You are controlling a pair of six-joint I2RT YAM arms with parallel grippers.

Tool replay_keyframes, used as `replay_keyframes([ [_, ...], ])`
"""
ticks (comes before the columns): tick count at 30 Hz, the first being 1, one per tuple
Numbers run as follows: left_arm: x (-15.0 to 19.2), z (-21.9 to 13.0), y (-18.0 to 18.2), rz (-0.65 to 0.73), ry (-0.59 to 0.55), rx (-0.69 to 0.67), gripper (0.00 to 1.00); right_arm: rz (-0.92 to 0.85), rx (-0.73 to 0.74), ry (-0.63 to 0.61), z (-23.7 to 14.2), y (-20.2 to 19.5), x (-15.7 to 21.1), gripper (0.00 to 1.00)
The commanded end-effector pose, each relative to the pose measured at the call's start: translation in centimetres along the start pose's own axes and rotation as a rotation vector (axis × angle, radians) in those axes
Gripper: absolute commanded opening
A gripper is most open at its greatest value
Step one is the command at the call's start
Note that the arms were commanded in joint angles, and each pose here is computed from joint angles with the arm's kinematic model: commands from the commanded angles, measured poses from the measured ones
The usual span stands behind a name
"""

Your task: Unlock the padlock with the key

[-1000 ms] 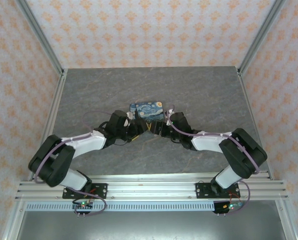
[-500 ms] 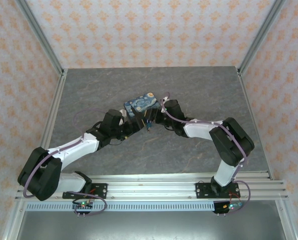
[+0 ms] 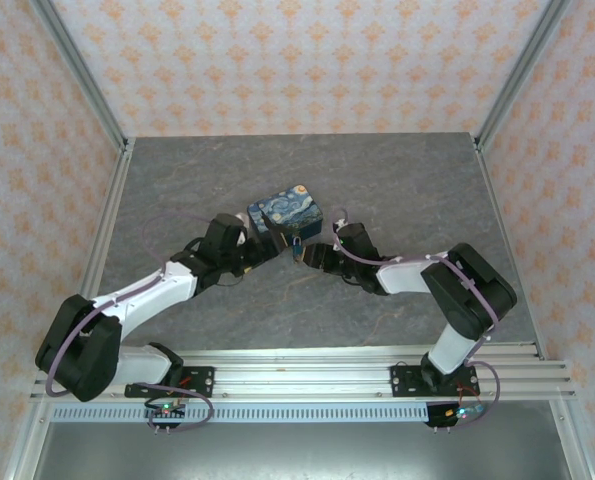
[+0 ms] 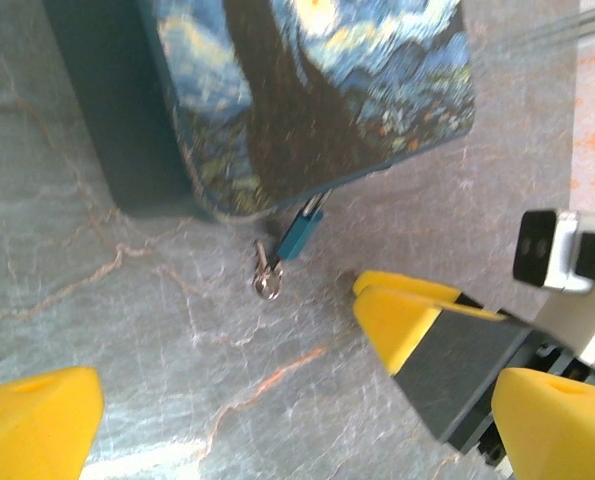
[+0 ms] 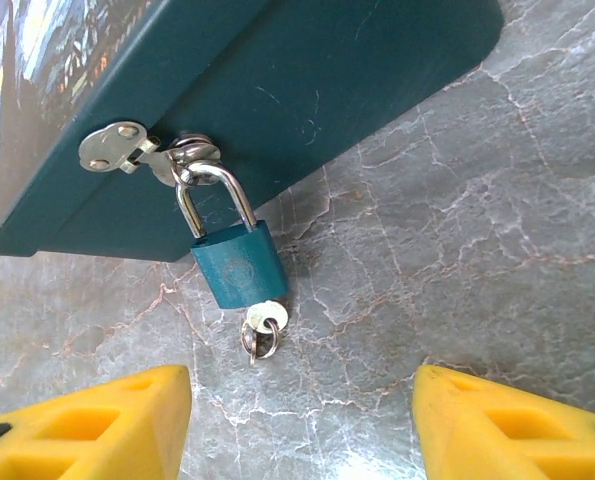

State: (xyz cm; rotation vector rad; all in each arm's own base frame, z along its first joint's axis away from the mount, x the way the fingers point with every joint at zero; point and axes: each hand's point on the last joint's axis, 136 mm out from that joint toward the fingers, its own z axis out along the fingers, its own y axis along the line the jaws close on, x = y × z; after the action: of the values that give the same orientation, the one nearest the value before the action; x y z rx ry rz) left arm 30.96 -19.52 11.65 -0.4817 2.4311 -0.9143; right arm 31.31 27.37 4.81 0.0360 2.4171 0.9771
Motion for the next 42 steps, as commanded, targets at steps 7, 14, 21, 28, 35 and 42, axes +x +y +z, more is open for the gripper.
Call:
replay_keyframes([
  [7, -1.7, 0.1, 0.6, -0.003, -0.032, -0.037, 1.00, -0.064, 0.048, 0.026, 1.0, -0.6, 0.0, 0.58],
  [14, -1.7, 0.7, 0.8, -0.018, -0.024, -0.030, 1.00, -0.090, 0.048, 0.050, 2.3, 0.2, -0.2, 0.58],
  [21, -1.7, 1.0, 0.7, -0.019, -0.015, -0.022, 1.00, -0.104, 0.058, 0.078, 4.3, 0.6, -0.5, 0.55],
  [28, -1.7, 1.0, 0.7, -0.022, -0.015, -0.017, 1.00, -0.112, 0.069, 0.111, 5.4, 0.4, 0.0, 0.25],
  [35, -1.7, 1.2, 0.9, -0.032, -0.014, -0.010, 1.00, -0.130, 0.103, 0.110, 4.5, -0.2, 0.1, 0.06],
  [42, -1.8, 1.1, 0.5, -0.028, -0.015, 0.001, 1.00, -0.173, 0.186, 0.099, 2.1, -1.3, -0.4, 0.00],
])
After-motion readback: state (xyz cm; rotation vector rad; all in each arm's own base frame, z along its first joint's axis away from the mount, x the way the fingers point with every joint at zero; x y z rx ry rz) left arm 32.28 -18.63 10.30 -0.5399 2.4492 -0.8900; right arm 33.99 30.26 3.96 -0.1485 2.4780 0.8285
